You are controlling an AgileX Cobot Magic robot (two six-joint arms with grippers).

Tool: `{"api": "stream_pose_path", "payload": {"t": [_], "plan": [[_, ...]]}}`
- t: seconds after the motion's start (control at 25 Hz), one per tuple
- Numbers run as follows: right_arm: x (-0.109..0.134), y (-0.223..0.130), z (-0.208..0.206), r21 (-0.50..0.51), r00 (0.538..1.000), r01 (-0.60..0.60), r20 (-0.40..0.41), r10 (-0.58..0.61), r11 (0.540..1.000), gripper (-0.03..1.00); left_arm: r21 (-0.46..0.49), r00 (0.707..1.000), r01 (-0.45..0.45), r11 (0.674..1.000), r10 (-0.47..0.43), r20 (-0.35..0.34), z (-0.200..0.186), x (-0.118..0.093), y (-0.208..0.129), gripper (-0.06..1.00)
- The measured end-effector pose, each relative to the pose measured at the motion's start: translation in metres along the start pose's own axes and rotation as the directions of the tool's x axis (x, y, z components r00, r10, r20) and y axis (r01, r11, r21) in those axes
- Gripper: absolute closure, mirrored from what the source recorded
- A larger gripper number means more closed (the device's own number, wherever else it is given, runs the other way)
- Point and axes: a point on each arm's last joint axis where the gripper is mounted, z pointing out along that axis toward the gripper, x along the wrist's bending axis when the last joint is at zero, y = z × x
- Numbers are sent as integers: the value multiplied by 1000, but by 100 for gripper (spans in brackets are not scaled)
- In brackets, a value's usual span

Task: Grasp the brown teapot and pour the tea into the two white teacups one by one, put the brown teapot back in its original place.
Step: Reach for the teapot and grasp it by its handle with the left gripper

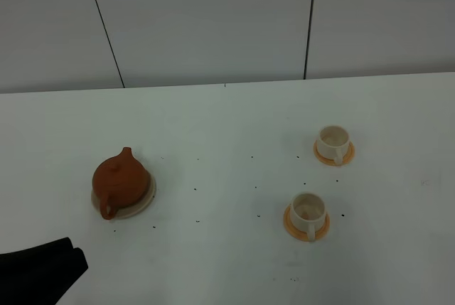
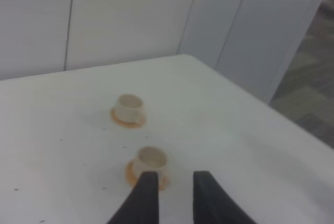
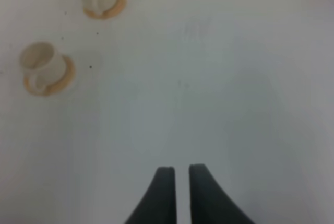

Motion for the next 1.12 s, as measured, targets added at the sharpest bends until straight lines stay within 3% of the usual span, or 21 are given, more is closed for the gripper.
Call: {"api": "stream_pose_path", "payload": {"t": [0.2, 0.36, 0.56, 0.72, 0.88, 1.0, 1.12], "plan": [[3, 0, 0, -2, 999, 29, -29, -29, 1000, 90, -9, 999, -14, 1000, 14, -49, 0, 4, 1, 71], [3, 0, 0, -2, 999, 32, -30, -32, 999, 89, -29, 996, 35, 999, -37, -83, 0, 8, 2, 71], [3, 0, 0, -2, 999, 34, -30, -34, 999, 89, 18, 980, 82, 996, -77, -184, -4, 15, 4, 71], [3, 0, 0, -2, 999, 34, -30, -34, 999, 89, 145, 943, 72, 987, -20, -331, -18, 21, 18, 71], [3, 0, 0, -2, 999, 34, -30, -34, 999, 89, 363, 868, 105, 926, 92, -488, -36, 32, 29, 71], [3, 0, 0, -2, 999, 33, -30, -33, 999, 89, 440, 831, 123, 890, 151, -536, -44, 36, 38, 71], [3, 0, 0, -2, 999, 33, -31, -33, 999, 89, 451, 824, 135, 882, 152, -545, -45, 37, 44, 71]]}}
